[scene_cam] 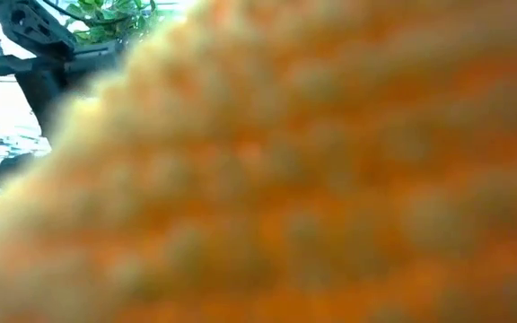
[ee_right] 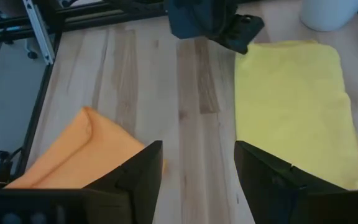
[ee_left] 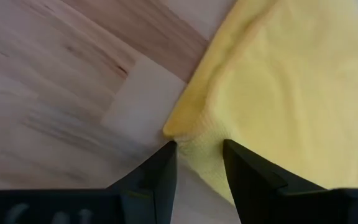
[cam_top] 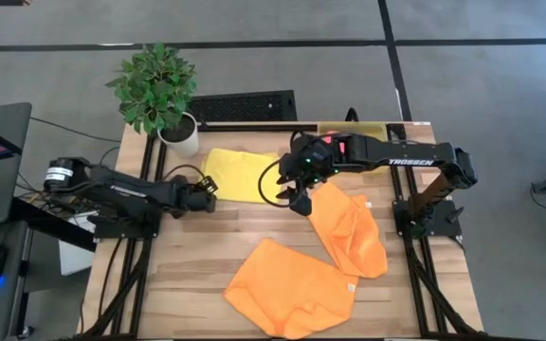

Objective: Fold microfiber towels
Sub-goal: Fold the yellow microfiber towel

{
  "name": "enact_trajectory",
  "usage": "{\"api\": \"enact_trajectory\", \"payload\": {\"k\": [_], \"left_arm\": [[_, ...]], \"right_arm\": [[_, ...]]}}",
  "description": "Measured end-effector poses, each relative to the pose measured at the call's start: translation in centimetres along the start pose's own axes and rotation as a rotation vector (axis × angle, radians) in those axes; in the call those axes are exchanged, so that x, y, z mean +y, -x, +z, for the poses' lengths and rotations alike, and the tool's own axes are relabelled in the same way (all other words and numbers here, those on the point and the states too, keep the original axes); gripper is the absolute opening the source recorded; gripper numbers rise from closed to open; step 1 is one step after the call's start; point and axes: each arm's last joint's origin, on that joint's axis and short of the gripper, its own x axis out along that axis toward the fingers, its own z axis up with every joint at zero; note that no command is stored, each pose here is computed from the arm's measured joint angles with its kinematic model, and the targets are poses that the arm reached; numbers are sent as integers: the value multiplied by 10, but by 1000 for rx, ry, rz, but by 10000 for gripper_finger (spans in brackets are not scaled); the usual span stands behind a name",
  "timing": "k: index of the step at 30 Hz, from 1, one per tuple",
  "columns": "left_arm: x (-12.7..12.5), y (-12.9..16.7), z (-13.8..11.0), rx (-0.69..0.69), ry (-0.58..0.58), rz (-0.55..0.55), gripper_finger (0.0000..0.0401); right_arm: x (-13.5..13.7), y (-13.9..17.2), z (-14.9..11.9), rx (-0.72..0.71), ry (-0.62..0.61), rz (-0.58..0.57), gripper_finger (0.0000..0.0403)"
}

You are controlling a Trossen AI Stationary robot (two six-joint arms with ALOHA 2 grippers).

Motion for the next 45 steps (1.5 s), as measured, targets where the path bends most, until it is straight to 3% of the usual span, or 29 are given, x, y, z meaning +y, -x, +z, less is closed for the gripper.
{"api": "enact_trajectory", "payload": {"k": [8, 11, 14, 18, 24, 32, 45], "left_arm": [[-3, -13, -4, -29, -53, 12, 119], [-7, -11, -4, -36, -105, 8, 85], [-15, -8, -6, -40, -182, -18, 23], [-27, -3, -7, -53, -324, -55, 6], [-64, 15, -8, -83, -611, -146, 2], [-110, 19, -7, -92, -788, -227, 0], [-200, -3, -58, -10, -1090, -284, 0]], "right_arm": [[0, 0, -1, 11, -9, -1, 221], [0, 0, -3, 28, -12, -2, 221], [0, 0, -3, 33, -7, -2, 221], [1, 7, -3, 22, -4, -2, 221], [1, 25, -3, -6, -6, -7, 221], [5, 48, -1, -65, 4, -8, 221], [7, 62, -2, -99, 10, -7, 221]]}}
